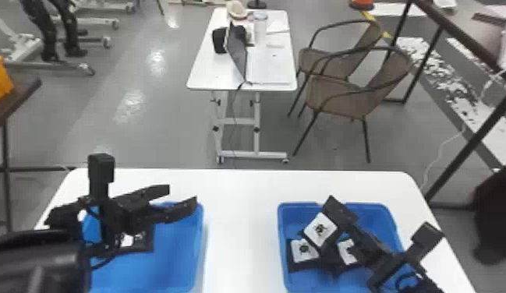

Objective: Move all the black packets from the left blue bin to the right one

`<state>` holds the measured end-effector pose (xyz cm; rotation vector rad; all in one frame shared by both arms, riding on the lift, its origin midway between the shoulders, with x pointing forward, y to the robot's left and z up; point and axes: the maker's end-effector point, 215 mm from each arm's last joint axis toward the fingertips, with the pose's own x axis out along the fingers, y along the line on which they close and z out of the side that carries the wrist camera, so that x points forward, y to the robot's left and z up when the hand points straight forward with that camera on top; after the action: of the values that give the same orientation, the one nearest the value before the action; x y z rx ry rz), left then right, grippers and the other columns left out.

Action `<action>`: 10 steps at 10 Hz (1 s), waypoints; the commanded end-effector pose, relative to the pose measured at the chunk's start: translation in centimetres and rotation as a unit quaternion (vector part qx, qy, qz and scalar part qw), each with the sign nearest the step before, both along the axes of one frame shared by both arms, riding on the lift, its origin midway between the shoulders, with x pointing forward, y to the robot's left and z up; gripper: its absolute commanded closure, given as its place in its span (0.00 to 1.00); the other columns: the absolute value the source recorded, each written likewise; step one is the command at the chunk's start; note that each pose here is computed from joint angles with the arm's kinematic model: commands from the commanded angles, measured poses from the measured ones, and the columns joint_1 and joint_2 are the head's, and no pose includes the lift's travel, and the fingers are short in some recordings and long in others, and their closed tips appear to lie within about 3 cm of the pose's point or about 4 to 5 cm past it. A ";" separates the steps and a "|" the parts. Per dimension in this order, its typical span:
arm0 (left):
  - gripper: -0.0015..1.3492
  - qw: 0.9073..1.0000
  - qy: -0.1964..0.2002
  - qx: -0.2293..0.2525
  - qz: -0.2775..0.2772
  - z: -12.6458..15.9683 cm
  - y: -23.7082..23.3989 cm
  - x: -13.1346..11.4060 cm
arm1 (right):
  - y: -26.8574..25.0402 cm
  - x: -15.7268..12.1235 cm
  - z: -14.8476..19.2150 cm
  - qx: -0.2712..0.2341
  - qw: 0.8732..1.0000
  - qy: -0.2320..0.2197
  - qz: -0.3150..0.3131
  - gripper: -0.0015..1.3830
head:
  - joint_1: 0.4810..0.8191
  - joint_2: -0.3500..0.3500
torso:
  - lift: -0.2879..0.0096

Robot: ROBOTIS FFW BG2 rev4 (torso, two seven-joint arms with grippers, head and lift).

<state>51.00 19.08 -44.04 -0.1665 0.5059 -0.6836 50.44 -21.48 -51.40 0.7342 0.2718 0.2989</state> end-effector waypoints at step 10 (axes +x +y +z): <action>0.09 0.993 0.057 0.071 0.075 -2.3 6.4 -2.5 | -10.4 -0.1 4.4 -0.067 0.986 -0.067 -0.134 0.09 | 0.63 0.36 | 0.97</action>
<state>48.92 24.24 -46.09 -0.1477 0.6103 -0.5254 50.26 -31.72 -48.84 0.6132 0.1024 0.0651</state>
